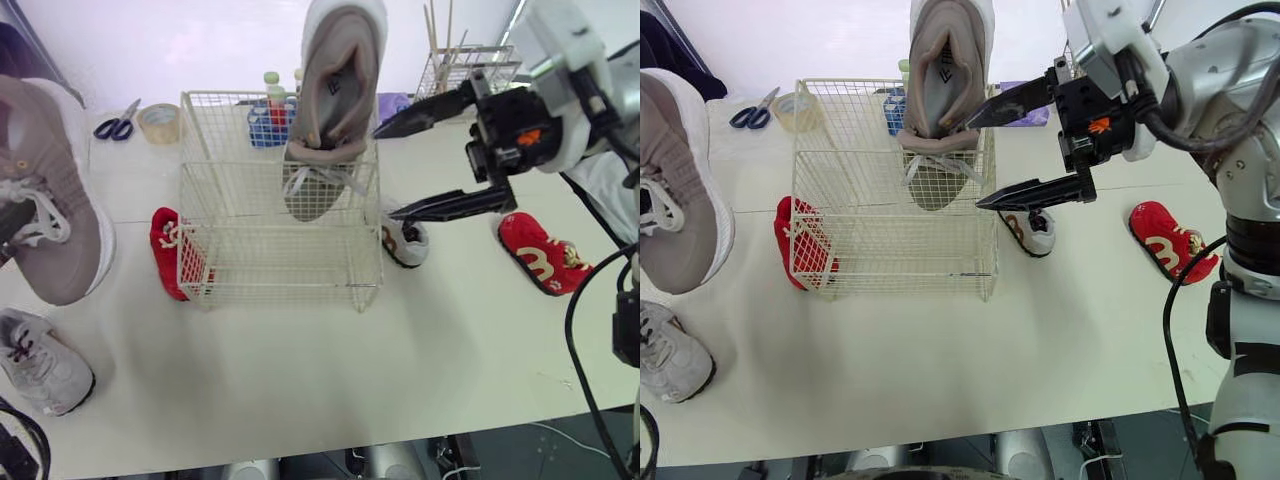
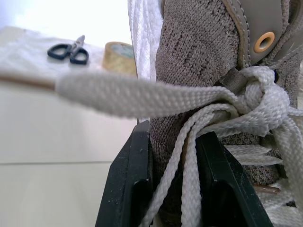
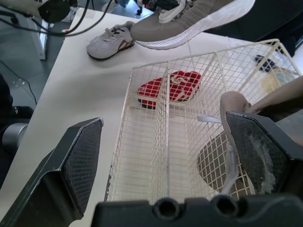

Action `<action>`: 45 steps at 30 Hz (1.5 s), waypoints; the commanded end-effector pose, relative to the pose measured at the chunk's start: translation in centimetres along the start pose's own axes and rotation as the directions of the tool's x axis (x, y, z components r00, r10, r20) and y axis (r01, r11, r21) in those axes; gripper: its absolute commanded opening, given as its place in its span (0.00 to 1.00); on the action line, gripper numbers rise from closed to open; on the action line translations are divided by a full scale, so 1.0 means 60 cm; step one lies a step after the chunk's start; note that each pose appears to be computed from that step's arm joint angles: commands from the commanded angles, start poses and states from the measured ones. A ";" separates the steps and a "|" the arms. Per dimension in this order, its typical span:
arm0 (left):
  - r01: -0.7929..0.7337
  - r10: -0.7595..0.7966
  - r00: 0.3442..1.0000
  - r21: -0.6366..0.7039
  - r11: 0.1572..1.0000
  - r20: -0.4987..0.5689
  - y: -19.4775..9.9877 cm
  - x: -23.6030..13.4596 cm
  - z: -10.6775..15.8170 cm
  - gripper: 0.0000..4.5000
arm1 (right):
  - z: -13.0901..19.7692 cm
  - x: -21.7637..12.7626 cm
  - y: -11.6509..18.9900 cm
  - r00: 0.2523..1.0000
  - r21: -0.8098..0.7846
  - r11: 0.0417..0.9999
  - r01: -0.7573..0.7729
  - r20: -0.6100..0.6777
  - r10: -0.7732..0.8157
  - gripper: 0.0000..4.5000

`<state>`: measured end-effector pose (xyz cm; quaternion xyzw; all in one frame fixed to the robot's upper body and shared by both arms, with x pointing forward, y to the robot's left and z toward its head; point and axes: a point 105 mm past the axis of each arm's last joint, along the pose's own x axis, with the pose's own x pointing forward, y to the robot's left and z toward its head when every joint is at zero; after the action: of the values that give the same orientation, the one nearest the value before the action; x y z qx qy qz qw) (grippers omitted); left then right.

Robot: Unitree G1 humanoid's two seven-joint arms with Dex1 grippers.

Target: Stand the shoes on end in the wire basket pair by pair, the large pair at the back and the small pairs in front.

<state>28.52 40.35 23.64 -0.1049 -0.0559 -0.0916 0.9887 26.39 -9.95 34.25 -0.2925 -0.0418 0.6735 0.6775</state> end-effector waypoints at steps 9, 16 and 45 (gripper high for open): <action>0.230 -0.363 0.793 0.311 0.922 0.489 -0.253 0.038 0.244 0.11 | 0.071 -0.083 -0.024 0.980 0.109 0.980 0.167 0.087 -0.177 1.00; 0.296 -0.484 0.678 0.397 0.869 0.553 -0.375 0.105 0.249 0.11 | 0.079 -0.083 0.003 0.981 0.129 0.973 0.193 0.007 -0.195 1.00; 0.225 -0.458 0.665 0.426 0.876 0.590 -0.401 0.230 0.076 0.11 | 0.071 -0.089 0.011 0.941 0.158 0.928 0.337 -0.050 -0.334 1.00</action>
<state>38.04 15.49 32.97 0.0394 -0.4089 -0.2351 0.8809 24.06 -13.39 38.28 -0.2267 0.0008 0.5456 0.8068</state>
